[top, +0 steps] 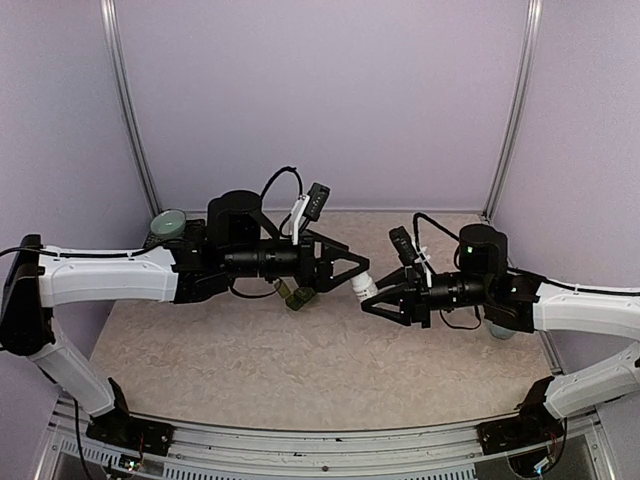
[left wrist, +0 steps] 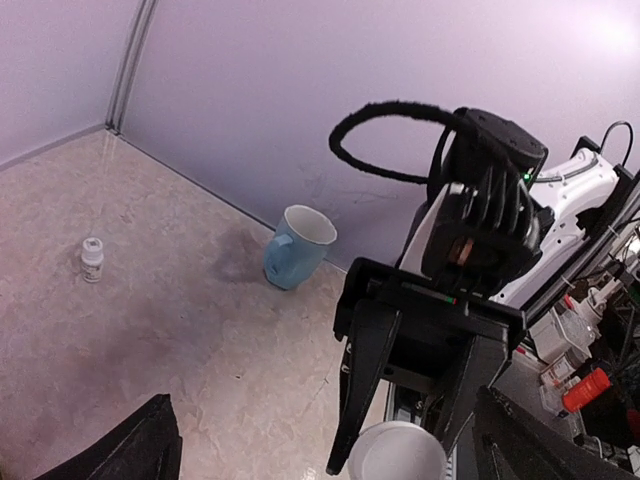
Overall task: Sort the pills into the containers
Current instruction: Unscrew the lid of the pill bottle from the pill bottle.
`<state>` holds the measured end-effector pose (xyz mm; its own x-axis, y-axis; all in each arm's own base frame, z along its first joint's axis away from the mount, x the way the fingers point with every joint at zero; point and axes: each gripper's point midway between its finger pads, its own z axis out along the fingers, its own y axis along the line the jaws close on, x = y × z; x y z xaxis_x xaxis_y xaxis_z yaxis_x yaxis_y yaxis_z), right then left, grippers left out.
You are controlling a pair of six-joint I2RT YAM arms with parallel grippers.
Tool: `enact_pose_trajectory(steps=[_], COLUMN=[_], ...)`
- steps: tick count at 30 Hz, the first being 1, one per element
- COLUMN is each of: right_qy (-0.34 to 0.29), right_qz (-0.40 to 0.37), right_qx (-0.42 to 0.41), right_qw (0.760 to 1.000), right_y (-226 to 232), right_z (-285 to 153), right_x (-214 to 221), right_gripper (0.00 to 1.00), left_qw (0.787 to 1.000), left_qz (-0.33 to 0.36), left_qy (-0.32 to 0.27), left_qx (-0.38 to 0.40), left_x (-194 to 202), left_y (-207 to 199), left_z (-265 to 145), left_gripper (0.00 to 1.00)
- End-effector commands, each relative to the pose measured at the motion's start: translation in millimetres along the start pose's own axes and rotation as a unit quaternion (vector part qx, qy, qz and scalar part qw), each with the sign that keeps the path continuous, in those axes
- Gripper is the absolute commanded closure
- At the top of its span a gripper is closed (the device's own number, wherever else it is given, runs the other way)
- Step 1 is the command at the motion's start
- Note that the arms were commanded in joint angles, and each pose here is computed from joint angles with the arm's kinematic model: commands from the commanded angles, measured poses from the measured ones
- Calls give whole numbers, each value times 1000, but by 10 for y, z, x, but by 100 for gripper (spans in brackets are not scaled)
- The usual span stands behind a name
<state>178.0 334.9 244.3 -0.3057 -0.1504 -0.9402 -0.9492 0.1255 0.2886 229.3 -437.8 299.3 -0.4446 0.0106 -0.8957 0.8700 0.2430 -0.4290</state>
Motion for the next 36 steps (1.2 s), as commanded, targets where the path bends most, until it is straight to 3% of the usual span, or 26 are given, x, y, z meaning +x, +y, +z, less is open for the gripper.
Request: enact_pose_trajectory(steps=[1, 11, 21, 36], right_qy=[-28, -25, -32, -37], right_qz=[-12, 1, 5, 73], right_qx=[-38, -17, 28, 99], right_qw=[999, 1000, 999, 992], right_y=[143, 23, -127, -611], right_z=[2, 48, -24, -221], right_x=[-209, -140, -138, -31], right_gripper=[96, 97, 99, 100], left_qw=[996, 989, 990, 987], left_qz=[21, 31, 28, 38], left_qy=[-12, -2, 5, -5], left_qx=[80, 144, 138, 155], left_x=[-75, 0, 71, -24], left_y=[-313, -626, -610, -738], left_z=[93, 192, 188, 53], left_gripper=[1, 1, 1, 4])
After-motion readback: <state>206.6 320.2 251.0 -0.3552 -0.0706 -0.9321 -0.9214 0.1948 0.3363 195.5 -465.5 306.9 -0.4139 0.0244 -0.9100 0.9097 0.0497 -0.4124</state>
